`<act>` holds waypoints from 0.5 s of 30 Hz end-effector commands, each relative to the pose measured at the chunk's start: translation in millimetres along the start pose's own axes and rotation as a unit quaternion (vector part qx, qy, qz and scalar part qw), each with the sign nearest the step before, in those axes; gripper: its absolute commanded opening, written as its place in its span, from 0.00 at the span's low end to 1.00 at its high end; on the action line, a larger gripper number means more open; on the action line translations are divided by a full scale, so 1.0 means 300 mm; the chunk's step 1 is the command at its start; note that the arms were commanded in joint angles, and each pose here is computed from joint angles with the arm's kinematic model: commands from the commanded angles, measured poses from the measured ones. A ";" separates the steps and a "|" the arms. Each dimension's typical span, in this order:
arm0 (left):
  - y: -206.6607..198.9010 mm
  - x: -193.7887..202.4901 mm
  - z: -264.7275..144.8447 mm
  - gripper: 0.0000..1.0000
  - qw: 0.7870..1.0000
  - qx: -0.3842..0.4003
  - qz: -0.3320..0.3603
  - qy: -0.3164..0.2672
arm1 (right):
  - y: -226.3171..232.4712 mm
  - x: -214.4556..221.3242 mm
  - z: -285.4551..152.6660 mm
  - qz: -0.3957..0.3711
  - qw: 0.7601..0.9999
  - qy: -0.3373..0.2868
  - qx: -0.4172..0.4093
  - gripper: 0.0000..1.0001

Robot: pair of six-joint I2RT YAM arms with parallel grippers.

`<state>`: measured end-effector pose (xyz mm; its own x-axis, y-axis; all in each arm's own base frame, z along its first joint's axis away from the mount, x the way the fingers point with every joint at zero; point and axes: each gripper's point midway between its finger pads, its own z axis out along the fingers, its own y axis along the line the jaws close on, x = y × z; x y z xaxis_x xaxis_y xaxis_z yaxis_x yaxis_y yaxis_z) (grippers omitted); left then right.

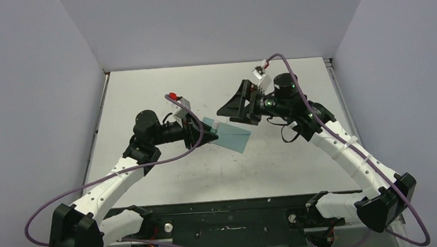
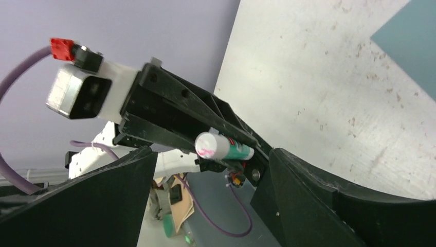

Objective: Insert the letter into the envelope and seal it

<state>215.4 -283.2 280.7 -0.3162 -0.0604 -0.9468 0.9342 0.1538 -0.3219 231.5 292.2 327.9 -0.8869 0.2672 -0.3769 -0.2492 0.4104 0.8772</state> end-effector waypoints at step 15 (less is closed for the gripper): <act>-0.037 -0.118 0.011 0.00 0.998 0.028 0.045 -0.021 | 0.049 0.012 0.047 -0.211 0.974 0.069 0.047 0.46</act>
<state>214.0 -286.3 295.7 -0.2973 -0.0702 -0.9522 0.9455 0.1173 -0.3039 229.0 314.8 328.9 -0.7924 -0.0371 -0.6089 -0.5334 0.5262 0.6622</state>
